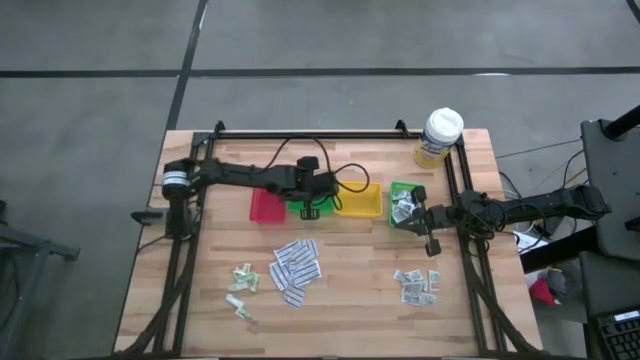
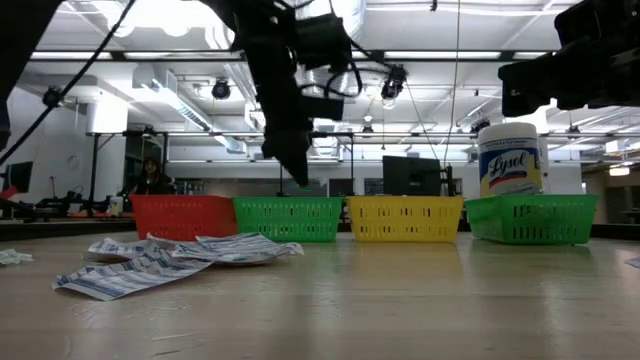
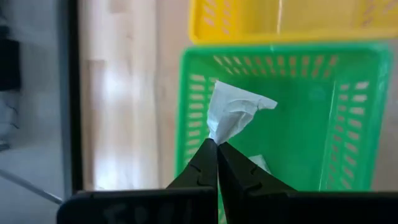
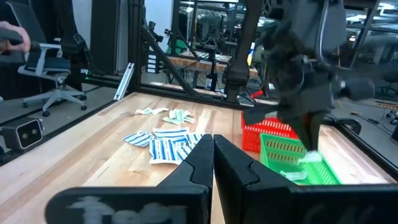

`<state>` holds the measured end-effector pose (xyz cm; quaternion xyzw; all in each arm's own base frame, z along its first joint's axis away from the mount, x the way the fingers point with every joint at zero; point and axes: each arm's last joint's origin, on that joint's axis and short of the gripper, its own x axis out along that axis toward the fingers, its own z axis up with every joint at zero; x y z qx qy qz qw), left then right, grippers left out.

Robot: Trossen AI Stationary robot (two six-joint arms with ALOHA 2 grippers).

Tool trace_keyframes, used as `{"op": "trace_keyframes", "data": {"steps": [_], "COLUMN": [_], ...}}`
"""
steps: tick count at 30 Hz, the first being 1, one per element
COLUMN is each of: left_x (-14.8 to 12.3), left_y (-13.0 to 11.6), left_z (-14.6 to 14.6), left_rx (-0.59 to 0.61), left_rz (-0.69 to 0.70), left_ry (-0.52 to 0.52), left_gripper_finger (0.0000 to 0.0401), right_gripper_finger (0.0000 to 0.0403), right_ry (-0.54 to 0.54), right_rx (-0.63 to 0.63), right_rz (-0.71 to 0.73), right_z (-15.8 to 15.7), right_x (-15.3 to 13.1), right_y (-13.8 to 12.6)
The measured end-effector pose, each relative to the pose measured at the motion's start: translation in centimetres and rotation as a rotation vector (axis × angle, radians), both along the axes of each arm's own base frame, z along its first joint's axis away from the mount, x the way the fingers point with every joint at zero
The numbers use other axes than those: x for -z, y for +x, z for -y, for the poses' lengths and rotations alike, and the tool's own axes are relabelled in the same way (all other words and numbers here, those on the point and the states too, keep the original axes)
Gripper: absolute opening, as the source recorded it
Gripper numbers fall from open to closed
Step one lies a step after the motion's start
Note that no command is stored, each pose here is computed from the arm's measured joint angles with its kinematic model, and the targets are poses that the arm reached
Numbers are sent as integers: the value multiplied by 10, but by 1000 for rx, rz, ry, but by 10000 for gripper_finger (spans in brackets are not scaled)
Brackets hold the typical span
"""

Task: Pick & Place First Aid Supplies
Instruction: Put the green bandage into the left green bin

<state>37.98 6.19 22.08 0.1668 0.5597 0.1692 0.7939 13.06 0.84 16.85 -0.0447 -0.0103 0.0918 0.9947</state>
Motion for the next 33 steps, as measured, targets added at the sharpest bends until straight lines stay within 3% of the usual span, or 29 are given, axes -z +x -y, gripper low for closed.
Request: {"op": "trace_keyframes", "data": {"steps": [12, 33], "left_x": [29, 31], "left_y": [-1, 0], "left_z": [-7, -7], "left_rx": [-21, -17], "left_rz": [-109, -117], "left_ry": [-140, -142], "left_gripper_finger": [0, 6], "right_gripper_finger": [8, 8], "right_ry": [0, 0], "right_rx": [0, 0], "right_rz": [0, 0], "right_z": [0, 0], "right_x": [0, 0], "right_y": [0, 0]}}
